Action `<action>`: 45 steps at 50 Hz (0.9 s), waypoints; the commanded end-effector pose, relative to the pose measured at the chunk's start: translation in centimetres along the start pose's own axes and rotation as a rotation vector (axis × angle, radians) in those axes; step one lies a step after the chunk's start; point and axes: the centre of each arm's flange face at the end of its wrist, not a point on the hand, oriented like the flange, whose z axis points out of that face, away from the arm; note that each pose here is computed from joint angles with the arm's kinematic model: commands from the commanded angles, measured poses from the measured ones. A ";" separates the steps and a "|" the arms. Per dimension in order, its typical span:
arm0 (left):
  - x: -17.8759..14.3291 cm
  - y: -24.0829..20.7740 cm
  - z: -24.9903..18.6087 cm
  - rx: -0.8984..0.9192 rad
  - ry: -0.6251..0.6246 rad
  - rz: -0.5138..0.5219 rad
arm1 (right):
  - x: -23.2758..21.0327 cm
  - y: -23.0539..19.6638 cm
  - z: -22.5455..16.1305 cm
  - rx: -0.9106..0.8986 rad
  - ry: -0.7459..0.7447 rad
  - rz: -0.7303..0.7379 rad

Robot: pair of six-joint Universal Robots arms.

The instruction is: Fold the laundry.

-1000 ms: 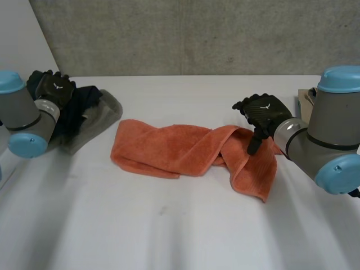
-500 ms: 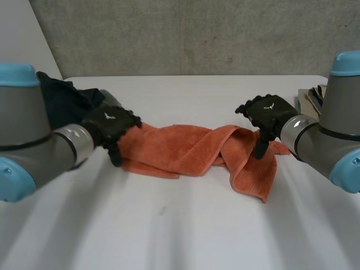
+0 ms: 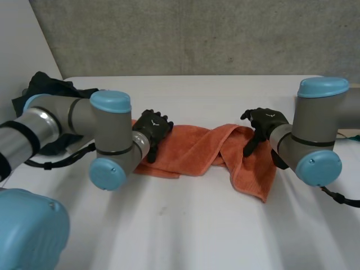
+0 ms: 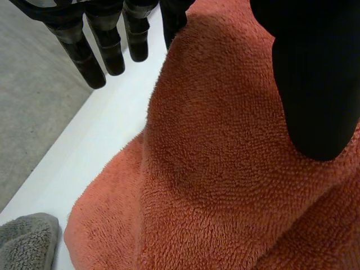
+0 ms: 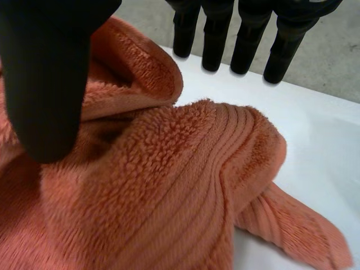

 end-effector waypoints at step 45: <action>-6.9 0.1 -1.5 -0.100 0.022 -0.207 | -5.2 -4.1 -0.6 0.259 -0.135 -0.714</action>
